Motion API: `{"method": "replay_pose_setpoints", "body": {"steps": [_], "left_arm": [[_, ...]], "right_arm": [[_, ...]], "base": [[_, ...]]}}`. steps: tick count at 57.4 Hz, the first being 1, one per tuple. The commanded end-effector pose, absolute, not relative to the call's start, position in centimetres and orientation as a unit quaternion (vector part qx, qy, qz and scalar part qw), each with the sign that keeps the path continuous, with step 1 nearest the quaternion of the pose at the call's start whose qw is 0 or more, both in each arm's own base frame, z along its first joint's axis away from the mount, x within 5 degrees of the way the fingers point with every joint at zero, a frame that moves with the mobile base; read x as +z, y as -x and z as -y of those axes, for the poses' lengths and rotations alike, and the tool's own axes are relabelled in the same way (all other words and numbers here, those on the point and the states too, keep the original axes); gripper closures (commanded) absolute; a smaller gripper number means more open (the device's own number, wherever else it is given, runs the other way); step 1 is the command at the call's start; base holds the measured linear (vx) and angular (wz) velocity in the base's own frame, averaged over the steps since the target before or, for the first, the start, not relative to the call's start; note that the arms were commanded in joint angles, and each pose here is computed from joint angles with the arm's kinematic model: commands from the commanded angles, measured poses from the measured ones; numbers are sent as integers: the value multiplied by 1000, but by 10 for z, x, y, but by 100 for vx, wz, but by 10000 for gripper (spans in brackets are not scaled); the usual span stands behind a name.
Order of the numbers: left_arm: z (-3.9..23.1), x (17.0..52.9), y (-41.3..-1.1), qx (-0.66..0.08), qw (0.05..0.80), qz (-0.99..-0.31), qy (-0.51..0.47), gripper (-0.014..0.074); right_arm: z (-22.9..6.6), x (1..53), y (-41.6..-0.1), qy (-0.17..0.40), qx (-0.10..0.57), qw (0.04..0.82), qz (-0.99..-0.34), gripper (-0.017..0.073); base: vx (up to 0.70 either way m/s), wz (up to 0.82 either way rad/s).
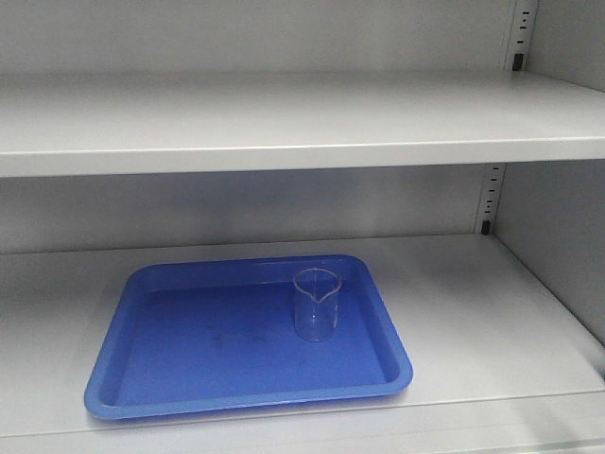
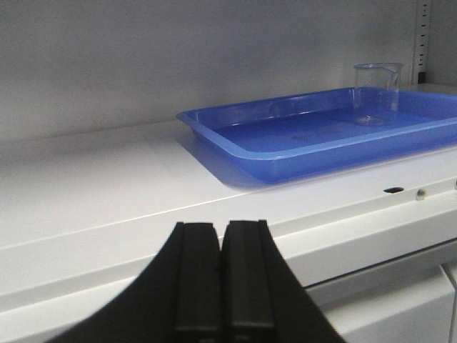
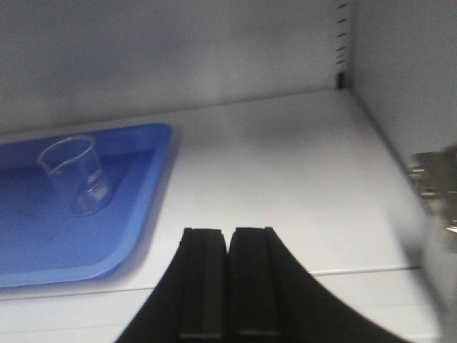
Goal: Pick beaker and place in left cabinet
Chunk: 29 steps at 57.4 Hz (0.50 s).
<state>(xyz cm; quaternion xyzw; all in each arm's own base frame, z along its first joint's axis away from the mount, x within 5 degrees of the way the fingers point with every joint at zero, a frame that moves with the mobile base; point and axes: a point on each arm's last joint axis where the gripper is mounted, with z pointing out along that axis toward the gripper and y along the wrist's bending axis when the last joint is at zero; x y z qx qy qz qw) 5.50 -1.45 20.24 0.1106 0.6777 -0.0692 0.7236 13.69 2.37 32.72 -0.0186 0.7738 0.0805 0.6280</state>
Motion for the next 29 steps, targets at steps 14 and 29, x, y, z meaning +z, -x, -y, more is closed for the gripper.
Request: {"method": "replay_pose_setpoints", "body": {"steps": [14,29], "left_arm": [[14,205,-54,-77,752,-647,-102,593],[14,205,-54,-77,752,-647,-102,593]], "right_arm": [[-12,275,-92,30,64,705,-705,568],[-8,212,-59,13,83,745,-662,568]], "base": [[0,0],[0,0]]}}
